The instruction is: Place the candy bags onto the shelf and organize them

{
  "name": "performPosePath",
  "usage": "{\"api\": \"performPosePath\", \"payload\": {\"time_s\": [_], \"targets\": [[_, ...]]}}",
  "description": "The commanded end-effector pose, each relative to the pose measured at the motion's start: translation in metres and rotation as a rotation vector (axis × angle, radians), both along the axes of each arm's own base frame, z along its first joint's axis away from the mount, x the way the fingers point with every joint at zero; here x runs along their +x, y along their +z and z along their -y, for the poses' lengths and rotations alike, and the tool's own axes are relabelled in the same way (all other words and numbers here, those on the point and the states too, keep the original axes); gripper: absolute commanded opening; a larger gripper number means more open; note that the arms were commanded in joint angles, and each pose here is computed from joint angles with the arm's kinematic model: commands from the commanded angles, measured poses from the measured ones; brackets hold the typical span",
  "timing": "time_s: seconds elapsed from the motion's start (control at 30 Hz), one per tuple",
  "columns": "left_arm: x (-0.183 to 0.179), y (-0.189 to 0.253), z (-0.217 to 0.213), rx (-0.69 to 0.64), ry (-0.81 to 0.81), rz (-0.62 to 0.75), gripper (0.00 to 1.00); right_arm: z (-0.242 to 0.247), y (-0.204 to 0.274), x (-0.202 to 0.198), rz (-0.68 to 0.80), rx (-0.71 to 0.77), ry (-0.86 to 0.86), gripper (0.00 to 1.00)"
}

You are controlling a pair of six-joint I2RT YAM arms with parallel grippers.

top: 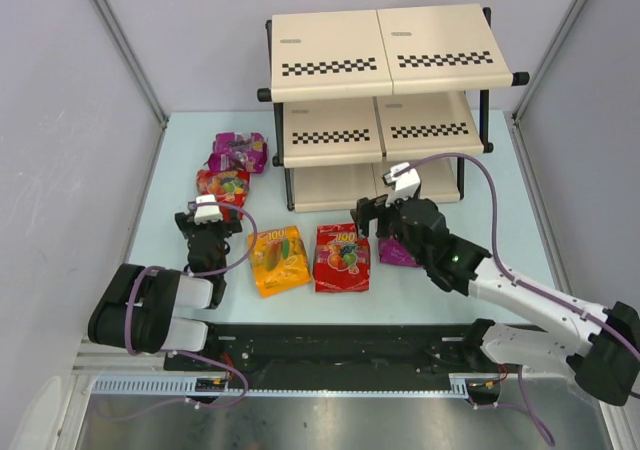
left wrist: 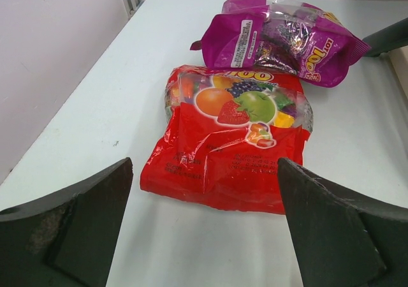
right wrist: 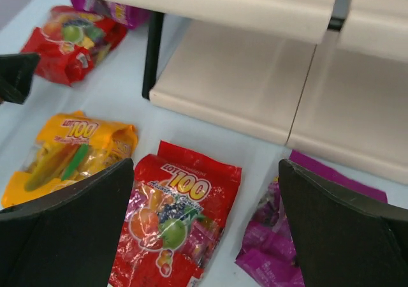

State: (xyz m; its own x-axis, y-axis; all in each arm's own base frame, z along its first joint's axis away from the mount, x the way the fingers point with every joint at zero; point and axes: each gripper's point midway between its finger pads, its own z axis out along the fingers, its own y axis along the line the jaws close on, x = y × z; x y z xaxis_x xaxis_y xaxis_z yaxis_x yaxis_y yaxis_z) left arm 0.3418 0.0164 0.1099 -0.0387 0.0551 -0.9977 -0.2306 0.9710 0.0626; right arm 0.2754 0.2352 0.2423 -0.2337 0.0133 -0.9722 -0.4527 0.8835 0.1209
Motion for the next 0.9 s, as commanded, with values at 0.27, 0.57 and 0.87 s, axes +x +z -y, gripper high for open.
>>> {"api": "performPosePath", "payload": {"time_s": [0.27,0.57,0.87], "targets": [[0.006,0.029,0.002,-0.021,-0.014,0.105,1.00,-0.035,-0.019,-0.003,-0.133,0.036,-0.017,0.99],[-0.014,0.056,-0.010,-0.145,0.096,0.103,1.00,-0.080,-0.053,-0.028,-0.231,0.045,0.012,1.00],[-0.031,0.094,0.009,-0.477,0.109,0.024,1.00,-0.121,-0.061,-0.043,-0.307,0.121,0.118,0.99]]}}
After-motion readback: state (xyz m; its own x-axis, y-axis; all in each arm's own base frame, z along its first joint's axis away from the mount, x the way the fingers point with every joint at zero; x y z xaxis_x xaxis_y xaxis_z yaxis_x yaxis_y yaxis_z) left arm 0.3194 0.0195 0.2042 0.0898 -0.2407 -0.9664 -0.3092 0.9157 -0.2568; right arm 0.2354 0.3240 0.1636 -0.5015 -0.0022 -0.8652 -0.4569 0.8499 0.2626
